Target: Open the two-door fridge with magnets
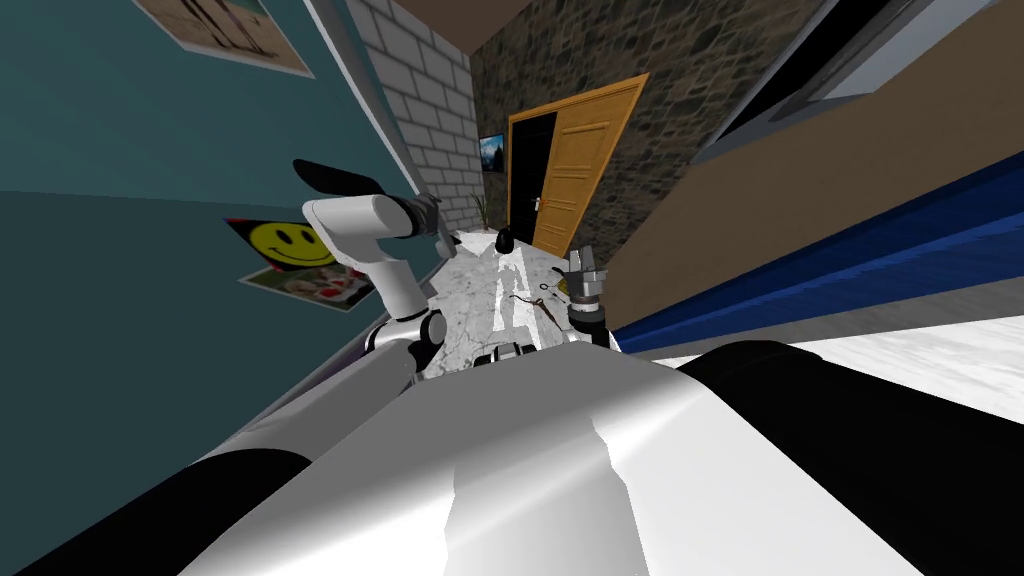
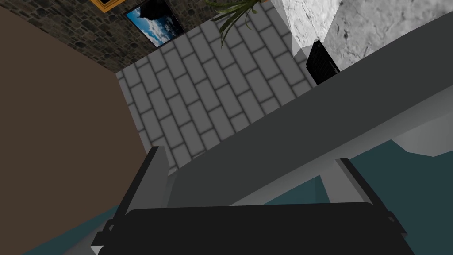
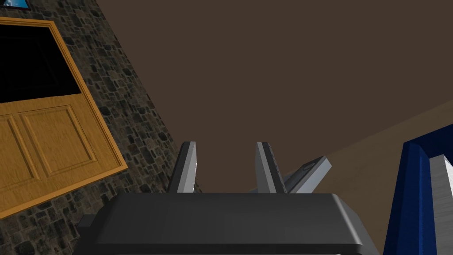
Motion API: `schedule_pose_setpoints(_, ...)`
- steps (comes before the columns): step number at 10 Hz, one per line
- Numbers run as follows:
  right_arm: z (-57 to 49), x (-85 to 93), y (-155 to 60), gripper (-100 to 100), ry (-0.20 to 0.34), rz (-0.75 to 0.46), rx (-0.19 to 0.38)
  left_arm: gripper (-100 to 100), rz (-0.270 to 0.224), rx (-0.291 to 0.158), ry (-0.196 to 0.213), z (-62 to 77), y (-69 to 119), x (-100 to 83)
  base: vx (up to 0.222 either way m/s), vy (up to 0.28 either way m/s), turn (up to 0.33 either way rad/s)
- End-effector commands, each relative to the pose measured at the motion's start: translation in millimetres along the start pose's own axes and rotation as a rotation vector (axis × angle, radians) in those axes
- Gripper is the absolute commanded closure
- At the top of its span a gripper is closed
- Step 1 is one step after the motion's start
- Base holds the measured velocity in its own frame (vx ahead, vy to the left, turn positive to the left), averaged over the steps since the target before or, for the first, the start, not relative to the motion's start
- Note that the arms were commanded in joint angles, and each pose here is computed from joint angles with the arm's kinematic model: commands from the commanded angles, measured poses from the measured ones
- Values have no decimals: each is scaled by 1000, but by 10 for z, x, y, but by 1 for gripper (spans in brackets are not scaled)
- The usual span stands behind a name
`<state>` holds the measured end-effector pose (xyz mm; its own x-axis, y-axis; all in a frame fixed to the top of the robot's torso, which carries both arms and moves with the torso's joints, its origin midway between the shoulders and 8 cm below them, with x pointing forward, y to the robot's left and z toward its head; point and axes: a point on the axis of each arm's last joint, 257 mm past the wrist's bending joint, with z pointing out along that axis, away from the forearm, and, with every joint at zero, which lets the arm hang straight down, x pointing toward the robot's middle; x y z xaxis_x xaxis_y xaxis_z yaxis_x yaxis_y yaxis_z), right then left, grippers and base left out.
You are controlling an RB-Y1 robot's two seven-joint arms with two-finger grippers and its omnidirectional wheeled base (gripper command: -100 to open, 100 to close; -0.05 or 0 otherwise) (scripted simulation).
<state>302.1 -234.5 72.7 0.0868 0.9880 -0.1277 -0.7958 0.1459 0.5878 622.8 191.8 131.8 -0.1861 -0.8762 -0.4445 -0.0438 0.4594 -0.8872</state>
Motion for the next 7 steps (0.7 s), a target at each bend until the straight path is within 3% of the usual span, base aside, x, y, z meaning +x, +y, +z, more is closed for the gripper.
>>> schedule_pose_setpoints(1, 1, 0, 0, 0, 0, 0, 0, -100, -13, -8, -14, 38, 4, -155, -35, 8, -70)
schedule_pose_setpoints(2, 0, 0, 0, 0, 0, 0, 0, 0, -29, -11, -11, 62, 48, -153, 8, 6, -23)
schedule_pose_setpoints(7, 0, 0, 0, 0, 0, 0, 0, 0, -119, -19, 21, 145, 250, -11, 4, 2, -19)
